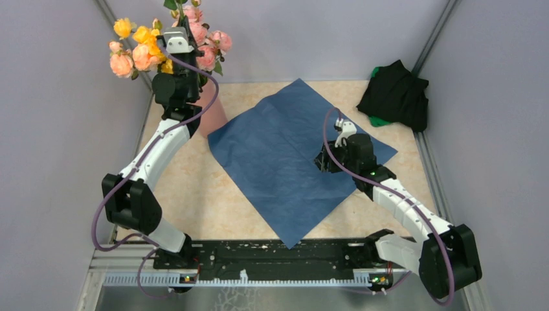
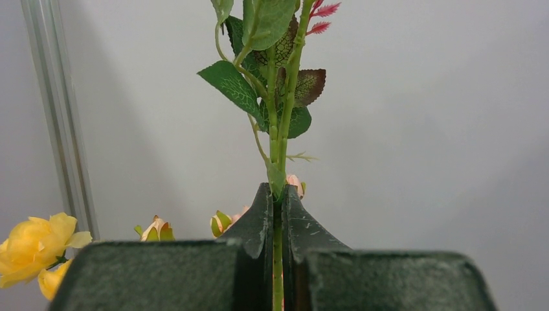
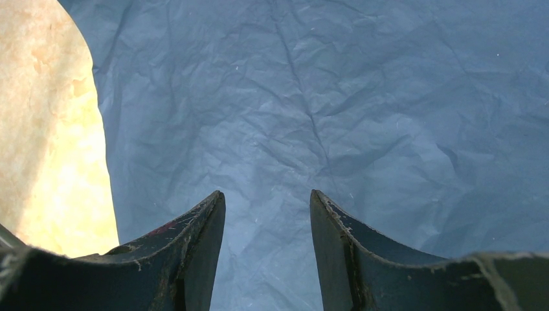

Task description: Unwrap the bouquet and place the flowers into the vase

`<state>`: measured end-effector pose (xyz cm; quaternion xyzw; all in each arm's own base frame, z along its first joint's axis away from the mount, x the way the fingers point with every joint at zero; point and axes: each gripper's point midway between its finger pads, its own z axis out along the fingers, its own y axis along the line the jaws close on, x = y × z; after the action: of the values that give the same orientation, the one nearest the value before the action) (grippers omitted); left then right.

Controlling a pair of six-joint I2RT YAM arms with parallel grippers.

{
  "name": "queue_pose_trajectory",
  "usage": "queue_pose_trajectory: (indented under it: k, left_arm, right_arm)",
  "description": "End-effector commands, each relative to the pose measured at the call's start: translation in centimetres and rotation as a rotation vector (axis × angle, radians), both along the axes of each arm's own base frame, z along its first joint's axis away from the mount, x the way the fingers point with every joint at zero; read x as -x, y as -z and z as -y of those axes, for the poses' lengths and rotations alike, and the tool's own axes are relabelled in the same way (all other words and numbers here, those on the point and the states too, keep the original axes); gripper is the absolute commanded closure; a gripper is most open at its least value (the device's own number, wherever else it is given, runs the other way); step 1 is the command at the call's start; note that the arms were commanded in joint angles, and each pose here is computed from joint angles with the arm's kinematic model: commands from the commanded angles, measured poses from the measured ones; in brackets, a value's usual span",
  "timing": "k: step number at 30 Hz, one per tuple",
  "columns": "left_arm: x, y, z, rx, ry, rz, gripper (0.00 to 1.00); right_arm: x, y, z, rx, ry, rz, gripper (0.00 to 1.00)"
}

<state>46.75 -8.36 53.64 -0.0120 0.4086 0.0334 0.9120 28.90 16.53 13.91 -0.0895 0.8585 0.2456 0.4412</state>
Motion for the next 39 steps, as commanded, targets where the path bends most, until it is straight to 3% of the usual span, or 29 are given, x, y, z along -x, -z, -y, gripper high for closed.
queue_pose_trajectory:
  k: [1,9,27,39]
  left_arm:
    - [-0.4,0.0,0.0,0.007,0.006,0.018,1.00]
    - [-1.6,3.6,-0.1,0.025,0.001,-0.048,1.00]
    - [1.3,9.6,-3.2,0.151,-0.080,-0.101,1.00]
    - [0.4,12.2,-3.0,0.140,-0.081,-0.174,1.00]
  right_arm:
    - [-0.7,-0.4,-0.2,0.004,-0.005,0.038,0.49]
    - [-0.6,-0.1,-0.2,0.005,-0.007,0.026,0.49]
    - [-0.6,0.2,-0.7,-0.007,-0.028,0.012,0.49]
    - [-0.3,0.0,-0.8,-0.016,-0.035,0.015,0.49]
